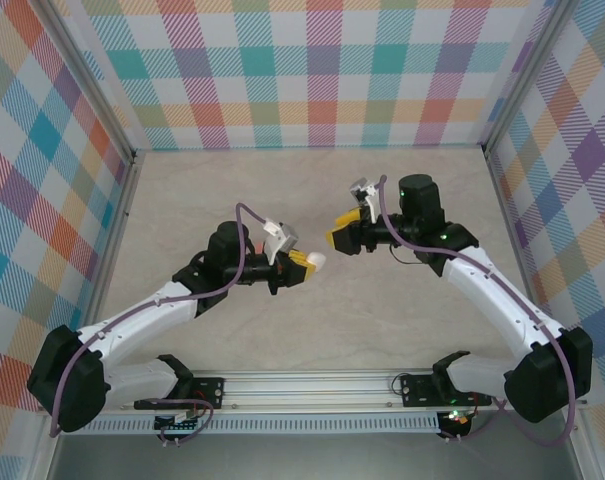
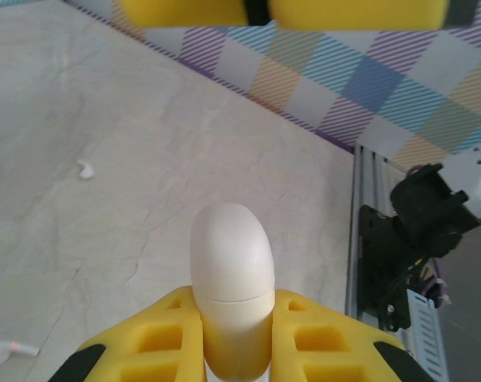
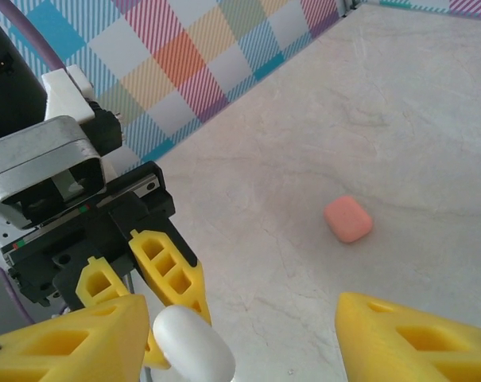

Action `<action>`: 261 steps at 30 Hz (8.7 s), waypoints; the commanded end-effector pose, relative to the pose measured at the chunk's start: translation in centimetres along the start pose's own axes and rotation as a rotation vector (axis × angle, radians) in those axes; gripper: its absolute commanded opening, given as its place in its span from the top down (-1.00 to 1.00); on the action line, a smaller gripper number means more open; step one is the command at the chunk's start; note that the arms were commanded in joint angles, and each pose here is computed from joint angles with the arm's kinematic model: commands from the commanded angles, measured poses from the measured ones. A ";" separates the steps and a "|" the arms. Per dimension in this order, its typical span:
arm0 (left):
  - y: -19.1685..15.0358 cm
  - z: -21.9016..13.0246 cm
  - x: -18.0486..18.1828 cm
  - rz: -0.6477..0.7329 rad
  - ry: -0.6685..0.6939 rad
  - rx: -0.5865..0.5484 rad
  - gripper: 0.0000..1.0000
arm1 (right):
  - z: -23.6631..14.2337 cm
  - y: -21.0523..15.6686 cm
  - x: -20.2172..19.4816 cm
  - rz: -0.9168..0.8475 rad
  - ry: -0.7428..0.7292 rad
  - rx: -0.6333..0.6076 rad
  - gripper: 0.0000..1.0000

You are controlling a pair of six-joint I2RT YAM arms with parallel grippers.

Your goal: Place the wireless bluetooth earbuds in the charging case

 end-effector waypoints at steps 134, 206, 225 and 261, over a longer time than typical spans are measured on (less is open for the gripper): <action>-4.1 -6.9 -1.6 0.087 0.134 -0.042 1.00 | 18.7 -11.8 -8.7 0.322 -0.301 0.937 0.73; 4.3 -0.7 -1.5 0.253 -0.157 -0.282 1.00 | -1.8 3.7 4.5 0.025 0.092 -0.259 0.70; 4.5 -0.8 -2.5 0.307 -0.182 -0.286 1.00 | -0.7 2.7 4.9 -0.130 0.095 -0.236 0.64; 4.3 -1.5 -2.6 0.331 -0.115 -0.290 1.00 | 0.9 1.4 4.4 -0.095 -0.038 -0.041 0.56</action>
Point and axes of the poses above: each hand's point on the last joint's axis, 136 mm out from that joint toward the fingers, its own z axis out along the fingers, its own x axis along the line the jaws close on, y = z × x, the point moved 9 cm from there along -z, back along the fingers, and after that the axes turned 13 degrees about -z, right-handed, at the moved point
